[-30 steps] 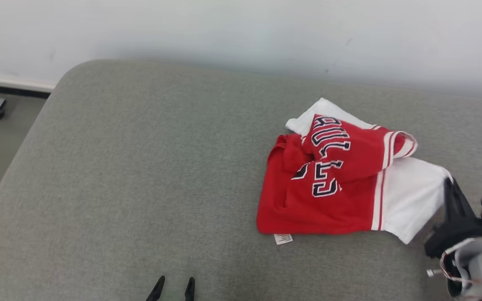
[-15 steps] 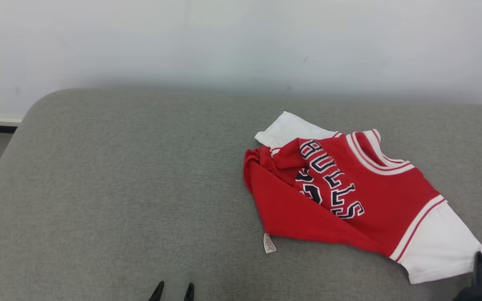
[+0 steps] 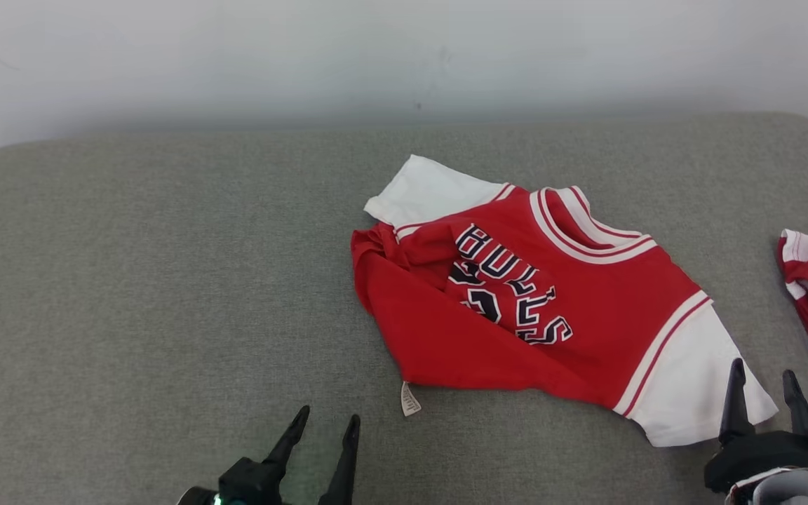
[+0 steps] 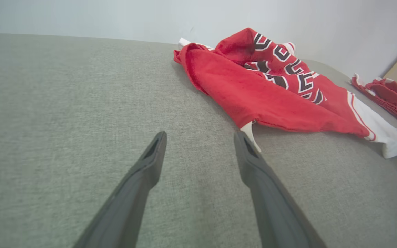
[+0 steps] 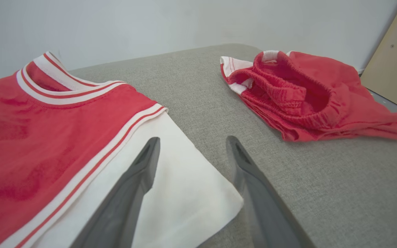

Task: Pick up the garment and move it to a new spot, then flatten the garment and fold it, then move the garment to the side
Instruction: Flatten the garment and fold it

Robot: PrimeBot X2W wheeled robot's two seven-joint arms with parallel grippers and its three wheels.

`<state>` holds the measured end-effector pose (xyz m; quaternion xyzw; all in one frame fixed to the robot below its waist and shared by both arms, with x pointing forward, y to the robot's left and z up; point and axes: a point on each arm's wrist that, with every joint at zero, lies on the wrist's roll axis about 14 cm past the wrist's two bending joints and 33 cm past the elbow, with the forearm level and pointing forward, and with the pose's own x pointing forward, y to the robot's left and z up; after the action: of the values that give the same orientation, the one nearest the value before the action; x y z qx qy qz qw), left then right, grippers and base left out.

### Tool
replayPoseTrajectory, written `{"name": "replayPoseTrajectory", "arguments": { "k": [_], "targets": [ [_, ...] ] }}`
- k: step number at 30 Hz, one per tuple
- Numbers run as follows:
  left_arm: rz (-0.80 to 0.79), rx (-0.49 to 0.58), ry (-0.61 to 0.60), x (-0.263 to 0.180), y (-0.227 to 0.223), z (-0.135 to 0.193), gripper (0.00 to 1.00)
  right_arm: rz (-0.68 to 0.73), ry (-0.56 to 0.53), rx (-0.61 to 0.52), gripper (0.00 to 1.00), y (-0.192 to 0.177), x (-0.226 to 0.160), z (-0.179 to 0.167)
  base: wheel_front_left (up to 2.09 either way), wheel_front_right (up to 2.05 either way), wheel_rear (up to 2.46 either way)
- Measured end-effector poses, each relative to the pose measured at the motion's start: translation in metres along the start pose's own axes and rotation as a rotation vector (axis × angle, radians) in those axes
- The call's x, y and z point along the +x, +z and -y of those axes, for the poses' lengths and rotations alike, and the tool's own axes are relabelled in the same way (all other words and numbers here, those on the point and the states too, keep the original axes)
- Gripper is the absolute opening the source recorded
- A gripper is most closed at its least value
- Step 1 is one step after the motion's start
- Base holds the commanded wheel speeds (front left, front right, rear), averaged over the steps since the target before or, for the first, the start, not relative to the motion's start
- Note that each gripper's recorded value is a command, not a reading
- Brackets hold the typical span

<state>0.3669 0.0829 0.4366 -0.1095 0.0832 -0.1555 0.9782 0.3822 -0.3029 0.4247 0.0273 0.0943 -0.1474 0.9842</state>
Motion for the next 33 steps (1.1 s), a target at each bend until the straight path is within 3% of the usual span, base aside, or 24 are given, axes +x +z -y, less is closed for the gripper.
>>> {"name": "replayPoseTrajectory", "arguments": {
  "k": [7, 16, 17, 18, 19, 20, 26, 33],
  "targets": [
    [-0.068, -0.011, -0.136, 0.027, -0.019, 0.035, 1.00, 0.006, 0.011, 0.009, 1.00, 0.000, 0.002, -0.006, 0.00, 0.00, 0.00],
    [-0.170, -0.031, -0.198, 0.044, -0.050, 0.051, 1.00, -0.008, -0.007, 0.010, 1.00, -0.005, 0.000, 0.002, 0.00, 0.00, 0.00],
    [-0.177, -0.030, -0.197, 0.045, -0.052, 0.051, 0.80, -0.010, -0.011, 0.011, 1.00, -0.006, -0.001, 0.003, 0.00, 0.00, 0.00],
    [-0.180, -0.030, -0.192, 0.046, -0.053, 0.050, 0.31, -0.009, -0.012, 0.011, 1.00, -0.006, -0.001, 0.004, 0.00, 0.00, 0.00],
    [-0.177, -0.028, -0.183, 0.047, -0.052, 0.048, 0.05, -0.009, -0.014, 0.011, 1.00, -0.005, -0.002, 0.005, 0.00, 0.00, 0.00],
    [-0.164, -0.026, -0.162, 0.048, -0.048, 0.043, 0.00, -0.006, -0.014, 0.015, 1.00, -0.005, -0.002, 0.005, 0.00, 0.00, 0.00],
    [-0.058, 0.015, -0.095, 0.046, -0.015, 0.024, 0.00, -0.002, 0.004, 0.043, 1.00, -0.004, -0.006, -0.003, 0.00, 0.00, 0.00],
    [0.178, 0.177, -0.028, 0.026, 0.062, 0.005, 0.00, -0.008, 0.050, 0.083, 1.00, -0.007, -0.017, -0.023, 0.00, 0.00, 0.00]
  ]
}}
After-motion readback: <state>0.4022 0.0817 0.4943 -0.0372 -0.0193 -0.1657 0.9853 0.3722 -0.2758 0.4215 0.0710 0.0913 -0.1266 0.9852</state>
